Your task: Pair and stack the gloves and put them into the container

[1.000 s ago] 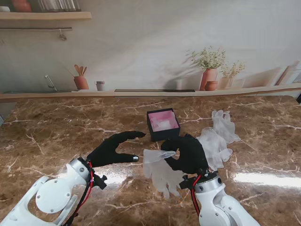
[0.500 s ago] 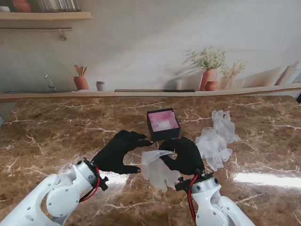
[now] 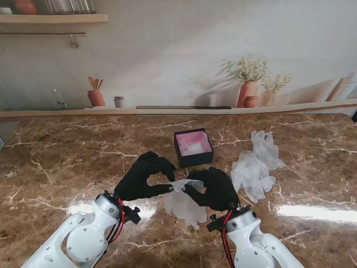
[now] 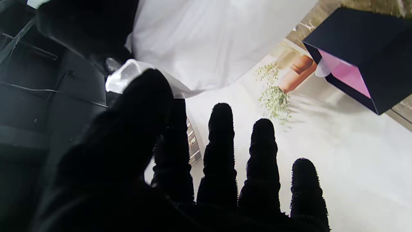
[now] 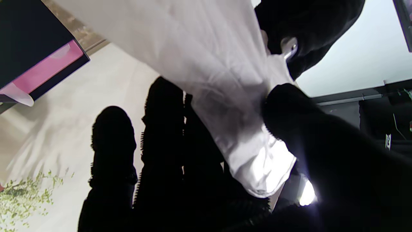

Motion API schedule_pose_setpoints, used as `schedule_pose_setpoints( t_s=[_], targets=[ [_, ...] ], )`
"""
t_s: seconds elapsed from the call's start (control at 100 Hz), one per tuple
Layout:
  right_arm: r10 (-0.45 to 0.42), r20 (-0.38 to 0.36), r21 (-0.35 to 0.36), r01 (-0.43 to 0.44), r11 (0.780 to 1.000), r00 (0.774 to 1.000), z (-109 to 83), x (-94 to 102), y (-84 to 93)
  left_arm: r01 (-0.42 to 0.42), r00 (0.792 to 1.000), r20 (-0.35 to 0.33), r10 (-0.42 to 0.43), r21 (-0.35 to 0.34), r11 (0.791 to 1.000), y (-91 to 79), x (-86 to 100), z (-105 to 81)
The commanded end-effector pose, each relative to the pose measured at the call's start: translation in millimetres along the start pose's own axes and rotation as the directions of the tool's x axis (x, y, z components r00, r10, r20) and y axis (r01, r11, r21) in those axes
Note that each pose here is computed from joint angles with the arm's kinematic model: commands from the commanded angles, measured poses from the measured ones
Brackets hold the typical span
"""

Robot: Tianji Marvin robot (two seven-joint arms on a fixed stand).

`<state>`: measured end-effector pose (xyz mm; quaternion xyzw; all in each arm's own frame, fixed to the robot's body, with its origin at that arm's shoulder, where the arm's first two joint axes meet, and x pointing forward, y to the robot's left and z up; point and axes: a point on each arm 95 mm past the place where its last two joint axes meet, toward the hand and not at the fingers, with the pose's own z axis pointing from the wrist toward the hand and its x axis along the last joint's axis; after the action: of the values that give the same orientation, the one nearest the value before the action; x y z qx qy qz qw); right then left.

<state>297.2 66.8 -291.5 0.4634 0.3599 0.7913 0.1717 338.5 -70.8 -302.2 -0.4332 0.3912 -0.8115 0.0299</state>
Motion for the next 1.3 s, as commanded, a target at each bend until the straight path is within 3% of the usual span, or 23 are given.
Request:
schedule_pose_setpoints(
  t_s=[0.0, 0.28, 0.43, 0.6, 0.84, 1.11, 1.29],
  targets=[
    [-0.003, 0.019, 0.034, 0.003, 0.999, 1.0, -7.1, -2.0, -1.9, -0.024, 1.0, 0.001, 0.024, -0.027, 0.999, 1.7, 3.2, -4.8],
    [-0.014, 0.015, 0.141, 0.012, 0.99, 1.0, -19.7, -0.8, 10.2, 0.113, 0.993, 0.039, -0.109, -0.124, 0.986, -8.1, 10.1, -18.0],
    [0.008, -0.007, 0.233, -0.007, 0.973, 1.0, -28.7, 5.7, 22.7, 0.174, 0.985, 0.03, -0.171, -0.163, 0.971, -12.2, 22.0, -23.8],
    [0.051, -0.03, 0.314, -0.039, 0.949, 0.998, -36.5, 16.0, 29.6, 0.218, 0.975, 0.017, -0.22, -0.222, 0.95, -15.4, 33.0, -30.2],
    [0.13, -0.059, 0.366, -0.1, 0.925, 0.99, -39.2, 24.5, 27.2, 0.31, 0.949, 0.028, -0.314, -0.275, 0.91, -19.9, 42.9, -43.0],
    [0.217, -0.001, 0.464, -0.192, 0.865, 0.976, -38.5, 14.6, 14.7, 0.39, 0.921, 0.13, -0.368, -0.369, 0.844, -13.5, 32.5, -54.8],
    [0.257, 0.075, 0.521, -0.258, 0.814, 0.964, -30.6, -3.2, 0.9, 0.421, 0.906, 0.211, -0.368, -0.36, 0.832, -4.8, 14.9, -56.1]
  ],
)
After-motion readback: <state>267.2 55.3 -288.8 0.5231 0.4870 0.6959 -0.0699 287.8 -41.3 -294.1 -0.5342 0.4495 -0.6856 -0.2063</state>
